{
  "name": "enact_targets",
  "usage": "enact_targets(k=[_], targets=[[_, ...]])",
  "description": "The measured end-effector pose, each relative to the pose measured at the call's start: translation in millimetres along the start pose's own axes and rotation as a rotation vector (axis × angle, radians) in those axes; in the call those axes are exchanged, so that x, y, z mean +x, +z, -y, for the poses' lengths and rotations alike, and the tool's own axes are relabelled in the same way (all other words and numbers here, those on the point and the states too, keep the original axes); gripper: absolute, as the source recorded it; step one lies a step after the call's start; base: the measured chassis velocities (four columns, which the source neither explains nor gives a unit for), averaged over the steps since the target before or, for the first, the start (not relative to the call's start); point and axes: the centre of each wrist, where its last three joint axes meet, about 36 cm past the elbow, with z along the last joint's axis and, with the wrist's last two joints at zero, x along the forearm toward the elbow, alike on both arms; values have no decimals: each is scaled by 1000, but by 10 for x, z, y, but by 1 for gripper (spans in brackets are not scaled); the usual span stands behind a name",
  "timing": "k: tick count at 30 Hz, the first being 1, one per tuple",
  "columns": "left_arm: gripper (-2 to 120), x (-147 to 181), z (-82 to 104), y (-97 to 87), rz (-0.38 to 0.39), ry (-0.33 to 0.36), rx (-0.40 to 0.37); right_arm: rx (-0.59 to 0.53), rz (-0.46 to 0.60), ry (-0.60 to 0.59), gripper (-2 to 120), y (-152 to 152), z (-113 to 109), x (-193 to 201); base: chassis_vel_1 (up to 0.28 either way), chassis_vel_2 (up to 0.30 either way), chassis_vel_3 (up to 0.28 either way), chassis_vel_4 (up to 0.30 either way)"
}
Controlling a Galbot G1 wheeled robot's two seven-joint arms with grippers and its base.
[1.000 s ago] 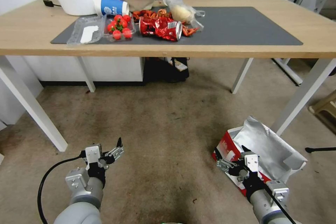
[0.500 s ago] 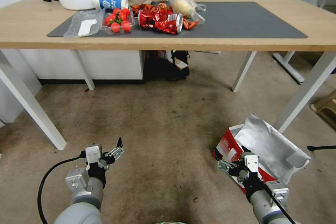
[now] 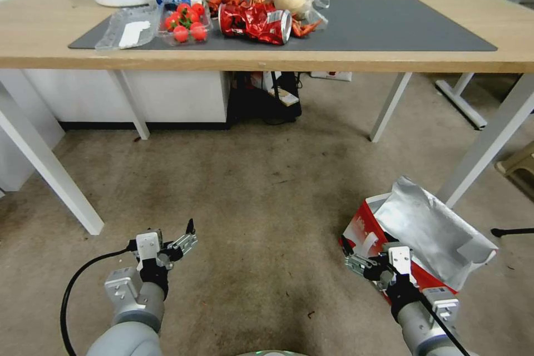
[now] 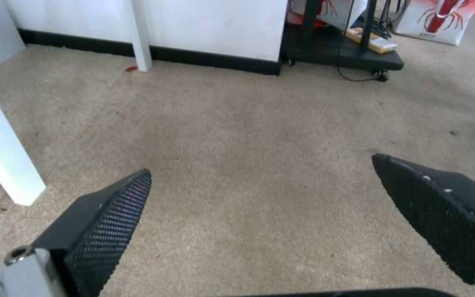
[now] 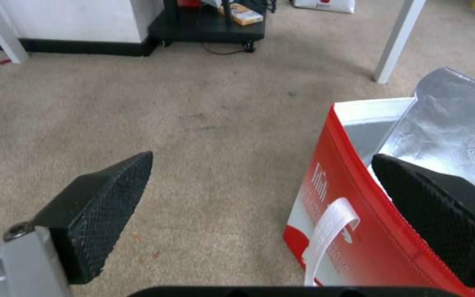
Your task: Pick up the food delivery bag from the floor and place it on the table.
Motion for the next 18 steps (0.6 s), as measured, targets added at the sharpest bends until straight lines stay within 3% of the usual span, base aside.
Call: enact_targets(k=[18], targets=[[100,-47,-32,71,44,19,3,-4,32,-14,100,8,59,-24,0,0,0,0]])
